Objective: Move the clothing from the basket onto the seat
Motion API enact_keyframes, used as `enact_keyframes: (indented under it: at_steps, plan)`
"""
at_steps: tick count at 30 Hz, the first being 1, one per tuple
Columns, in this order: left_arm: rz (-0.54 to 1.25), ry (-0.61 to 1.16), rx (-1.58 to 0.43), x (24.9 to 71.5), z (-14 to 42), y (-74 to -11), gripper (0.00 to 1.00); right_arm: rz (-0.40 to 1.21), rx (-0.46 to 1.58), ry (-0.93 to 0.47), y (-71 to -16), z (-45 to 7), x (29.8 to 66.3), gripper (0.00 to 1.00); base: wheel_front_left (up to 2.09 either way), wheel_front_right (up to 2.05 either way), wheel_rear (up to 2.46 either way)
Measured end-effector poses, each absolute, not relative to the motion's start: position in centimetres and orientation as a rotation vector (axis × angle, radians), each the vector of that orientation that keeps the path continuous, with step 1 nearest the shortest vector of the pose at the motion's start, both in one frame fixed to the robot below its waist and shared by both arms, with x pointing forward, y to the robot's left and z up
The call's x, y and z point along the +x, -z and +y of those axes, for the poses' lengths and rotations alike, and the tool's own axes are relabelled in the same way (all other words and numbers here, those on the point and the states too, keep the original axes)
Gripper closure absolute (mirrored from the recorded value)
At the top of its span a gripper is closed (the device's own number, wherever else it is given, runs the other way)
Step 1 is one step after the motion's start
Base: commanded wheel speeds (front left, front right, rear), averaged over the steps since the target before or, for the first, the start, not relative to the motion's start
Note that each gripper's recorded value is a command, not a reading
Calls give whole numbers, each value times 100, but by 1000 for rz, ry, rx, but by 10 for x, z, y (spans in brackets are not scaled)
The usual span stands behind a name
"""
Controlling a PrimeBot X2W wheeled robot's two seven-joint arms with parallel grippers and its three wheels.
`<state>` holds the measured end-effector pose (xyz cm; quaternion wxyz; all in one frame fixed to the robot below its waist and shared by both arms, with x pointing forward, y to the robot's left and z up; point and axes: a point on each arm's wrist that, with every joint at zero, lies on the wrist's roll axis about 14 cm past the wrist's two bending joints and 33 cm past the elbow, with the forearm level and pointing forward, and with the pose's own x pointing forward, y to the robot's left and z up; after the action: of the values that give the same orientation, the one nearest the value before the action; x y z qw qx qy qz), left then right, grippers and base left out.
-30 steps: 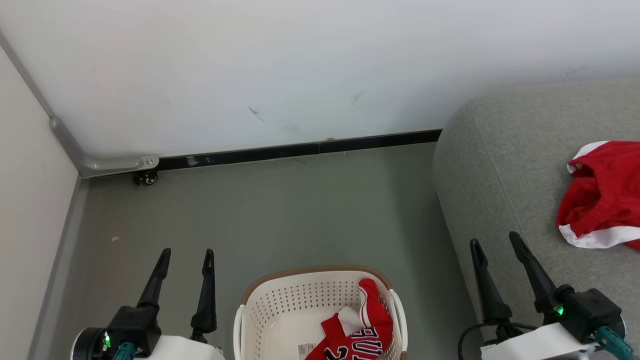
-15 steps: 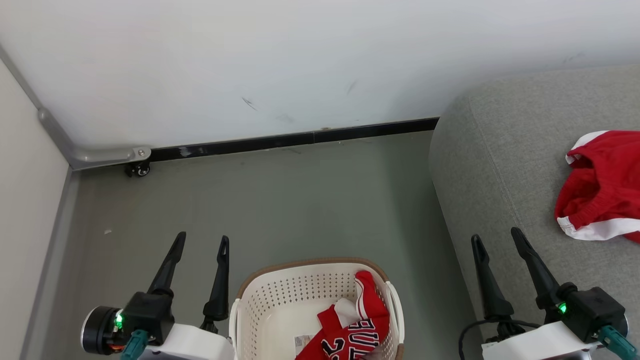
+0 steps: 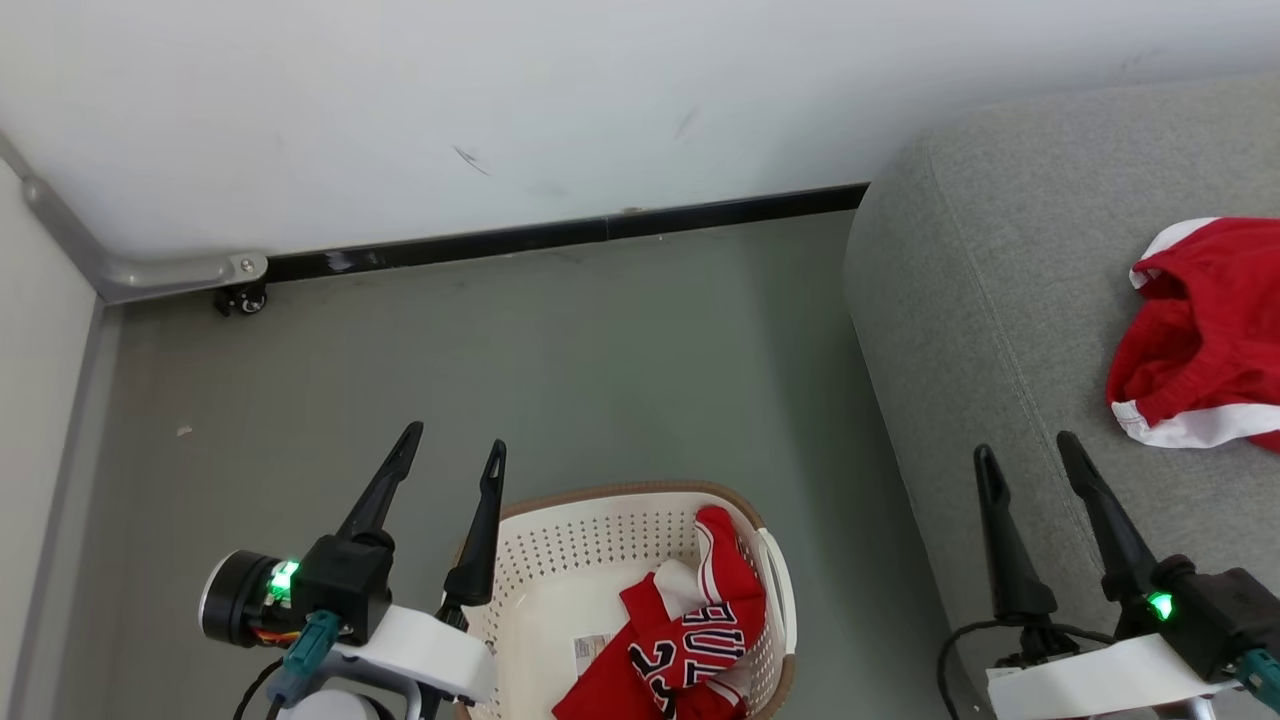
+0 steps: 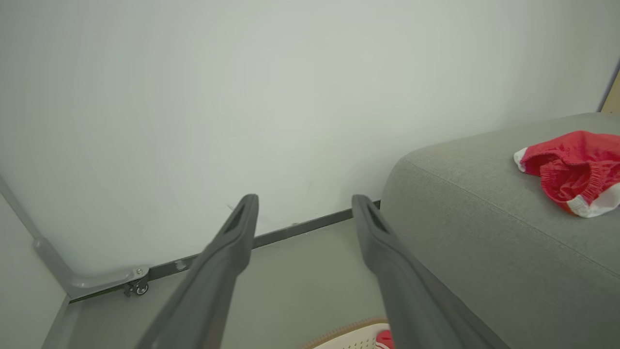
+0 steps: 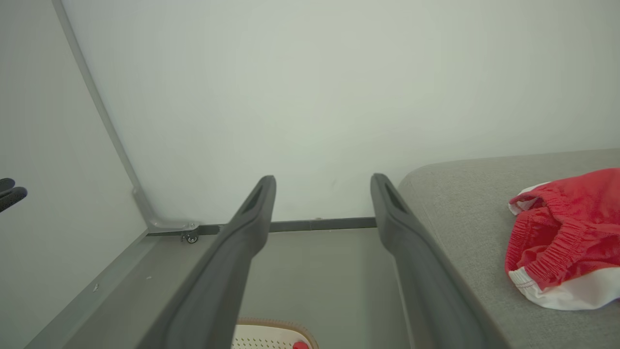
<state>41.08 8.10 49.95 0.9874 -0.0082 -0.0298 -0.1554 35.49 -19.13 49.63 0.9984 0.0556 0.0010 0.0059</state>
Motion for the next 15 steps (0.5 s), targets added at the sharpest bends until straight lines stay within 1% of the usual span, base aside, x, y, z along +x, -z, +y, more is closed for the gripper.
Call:
enact_keyframes:
  at_steps: [7,15]
  plan:
    - [-18,370,-6,420,65,-483,0,6,102,26,-493,-204,357,0,0,0,0]
    - [76,447,23,429,47,-447,0,20,79,60,-486,-215,363,0,0,0,0]
